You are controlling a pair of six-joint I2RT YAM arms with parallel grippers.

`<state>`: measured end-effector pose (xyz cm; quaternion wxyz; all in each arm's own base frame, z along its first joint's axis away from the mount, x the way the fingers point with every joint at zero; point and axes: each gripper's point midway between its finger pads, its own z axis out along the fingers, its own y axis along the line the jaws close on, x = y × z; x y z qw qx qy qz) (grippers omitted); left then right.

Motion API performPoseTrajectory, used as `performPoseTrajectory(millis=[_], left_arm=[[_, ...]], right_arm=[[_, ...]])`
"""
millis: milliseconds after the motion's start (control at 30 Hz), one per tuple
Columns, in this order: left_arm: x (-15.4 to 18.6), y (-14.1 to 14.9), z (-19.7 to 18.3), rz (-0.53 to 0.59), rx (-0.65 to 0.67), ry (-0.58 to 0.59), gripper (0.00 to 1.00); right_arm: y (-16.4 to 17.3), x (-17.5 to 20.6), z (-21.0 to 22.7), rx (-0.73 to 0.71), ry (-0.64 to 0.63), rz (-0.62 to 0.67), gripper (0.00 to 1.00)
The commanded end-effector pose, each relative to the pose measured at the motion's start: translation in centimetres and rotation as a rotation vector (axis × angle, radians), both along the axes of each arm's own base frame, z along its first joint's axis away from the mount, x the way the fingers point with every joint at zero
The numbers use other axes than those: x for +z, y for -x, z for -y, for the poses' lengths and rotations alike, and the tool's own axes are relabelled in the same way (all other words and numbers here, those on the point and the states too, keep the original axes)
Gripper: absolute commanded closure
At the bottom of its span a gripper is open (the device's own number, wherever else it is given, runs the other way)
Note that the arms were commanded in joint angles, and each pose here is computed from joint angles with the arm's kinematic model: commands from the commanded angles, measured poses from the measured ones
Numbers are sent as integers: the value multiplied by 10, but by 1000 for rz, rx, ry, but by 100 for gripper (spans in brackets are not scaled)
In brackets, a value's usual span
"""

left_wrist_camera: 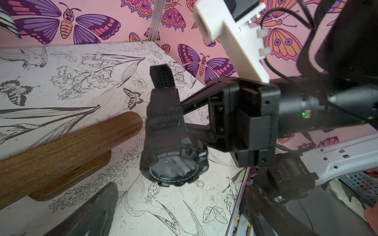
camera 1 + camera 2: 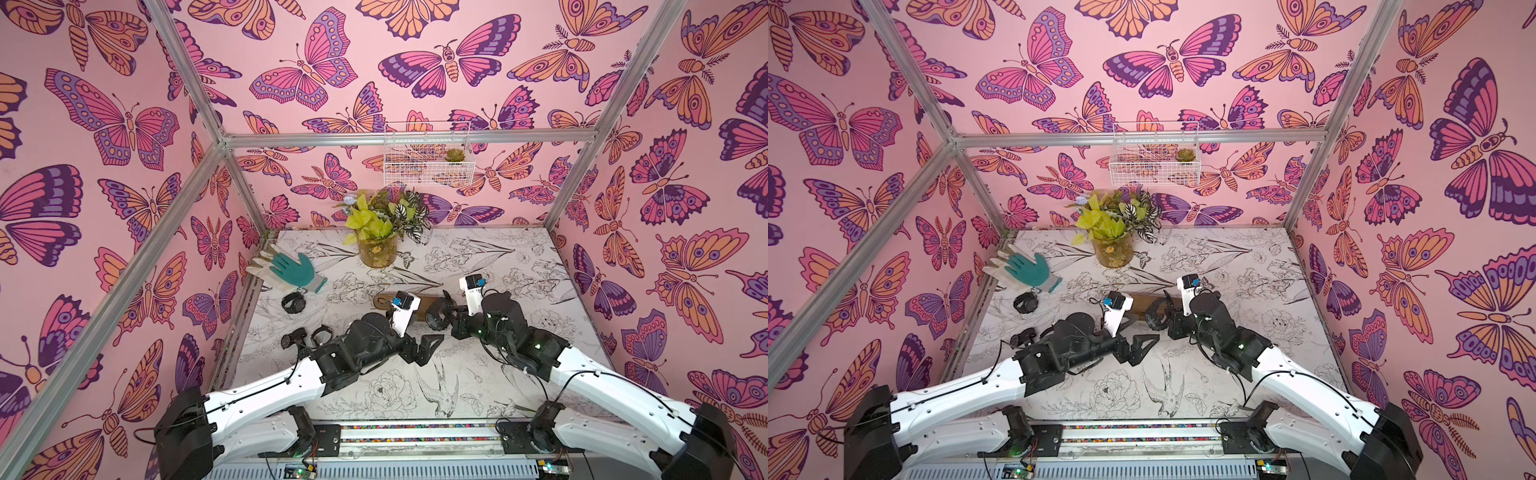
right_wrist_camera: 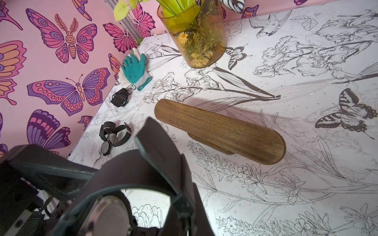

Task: Place watch on stand
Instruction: Pick up the watch at the center of the board.

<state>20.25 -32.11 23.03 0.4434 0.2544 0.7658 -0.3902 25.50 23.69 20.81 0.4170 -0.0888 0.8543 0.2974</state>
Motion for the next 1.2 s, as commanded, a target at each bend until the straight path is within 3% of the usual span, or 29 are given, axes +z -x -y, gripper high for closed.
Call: performPoseTrajectory(millis=[0, 133, 300, 467, 567, 700, 867, 900, 1033, 1167], left_arm=[[2, -7, 1, 5, 32, -21, 1], [0, -10, 2, -12, 49, -22, 5], [1, -12, 4, -15, 52, -23, 34], [0, -10, 8, -28, 32, -30, 52], [-3, -10, 11, -39, 22, -37, 53], [-6, -10, 12, -48, 20, -50, 33], [-8, -10, 14, -58, 16, -54, 27], [-8, -10, 14, -59, 14, -54, 28], [-6, -11, 12, -57, 22, -48, 48], [-3, -10, 13, -60, 12, -37, 60]], right_arm=[[-2, 20, -10, 13, -24, 63, 100], [3, 19, -19, 41, 3, 79, 100], [4, 16, -21, 40, 18, 80, 100], [2, 16, -19, 25, 17, 84, 100], [2, 16, -19, 20, 16, 83, 100], [2, 17, -19, 19, 7, 86, 100], [3, 20, -19, 21, -6, 95, 100], [3, 21, -19, 23, -10, 96, 100], [4, 17, -21, 28, -13, 85, 100], [4, 14, -21, 21, -19, 78, 100]])
